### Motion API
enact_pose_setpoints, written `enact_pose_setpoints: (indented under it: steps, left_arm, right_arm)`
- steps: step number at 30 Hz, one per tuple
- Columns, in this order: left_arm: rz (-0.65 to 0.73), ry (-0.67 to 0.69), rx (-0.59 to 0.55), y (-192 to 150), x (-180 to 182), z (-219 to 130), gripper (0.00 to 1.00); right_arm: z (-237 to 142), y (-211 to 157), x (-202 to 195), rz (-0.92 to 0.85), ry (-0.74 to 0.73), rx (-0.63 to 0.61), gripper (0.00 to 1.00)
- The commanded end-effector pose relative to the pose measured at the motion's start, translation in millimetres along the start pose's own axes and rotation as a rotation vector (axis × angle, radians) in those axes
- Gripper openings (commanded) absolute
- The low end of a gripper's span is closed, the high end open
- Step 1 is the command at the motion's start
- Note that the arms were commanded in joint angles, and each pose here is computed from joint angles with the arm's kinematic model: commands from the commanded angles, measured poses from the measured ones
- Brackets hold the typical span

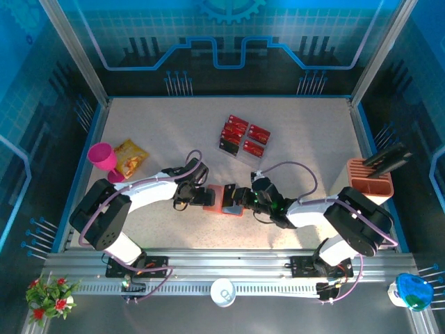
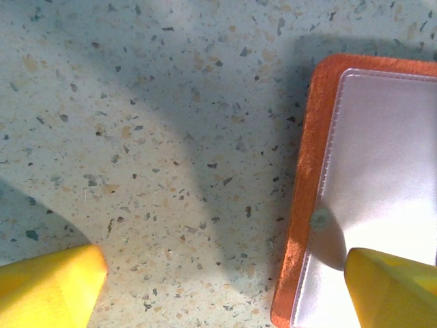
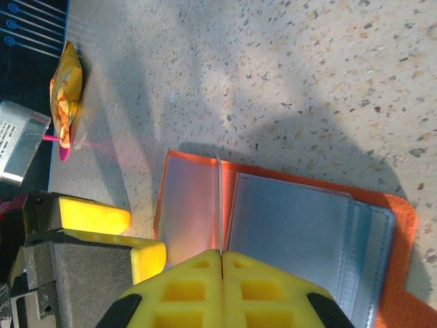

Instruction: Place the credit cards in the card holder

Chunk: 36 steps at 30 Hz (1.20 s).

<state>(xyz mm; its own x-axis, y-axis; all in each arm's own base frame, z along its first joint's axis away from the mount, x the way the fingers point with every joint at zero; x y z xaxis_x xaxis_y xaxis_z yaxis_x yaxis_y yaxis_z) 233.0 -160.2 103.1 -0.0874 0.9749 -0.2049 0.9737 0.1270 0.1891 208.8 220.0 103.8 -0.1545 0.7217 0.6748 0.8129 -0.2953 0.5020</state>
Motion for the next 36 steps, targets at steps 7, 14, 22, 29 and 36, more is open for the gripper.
enact_pose_setpoints:
  steps: [7,14,22,29,36]
  left_arm:
    - [0.044,0.010,-0.002,10,-12,-32,0.97]
    - [0.090,0.015,-0.049,36,-25,-42,0.98]
    - [0.109,0.151,0.011,34,-11,-20,0.97]
    - [0.094,0.201,0.065,18,3,-7,0.97]
    - [0.068,0.198,0.090,7,10,-2,0.97]
  right_arm:
    - [-2,0,3,0.017,0.023,-0.047,0.00]
    - [-11,5,8,0.010,0.036,-0.078,0.00]
    - [-19,8,9,-0.001,0.031,-0.099,0.00]
    - [-15,7,7,0.004,0.026,-0.089,0.00]
    - [-7,6,8,-0.003,0.026,-0.071,0.00]
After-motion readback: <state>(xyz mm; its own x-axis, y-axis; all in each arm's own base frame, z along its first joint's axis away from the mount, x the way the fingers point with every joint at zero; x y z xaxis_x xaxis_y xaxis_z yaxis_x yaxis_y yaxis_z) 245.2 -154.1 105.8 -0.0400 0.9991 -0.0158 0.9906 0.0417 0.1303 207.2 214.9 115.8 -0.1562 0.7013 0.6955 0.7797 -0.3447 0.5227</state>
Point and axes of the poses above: each hand's point on the last joint's axis, 136 mm out from that joint toward the fingers, its own z axis out along the fingers, its own x axis along the line the jaws close on, y = z × x, the point moved 9 cm from there along -z, back along the fingers, and after that the axes turned 8 degrees about -z, right-handed, at the moved point
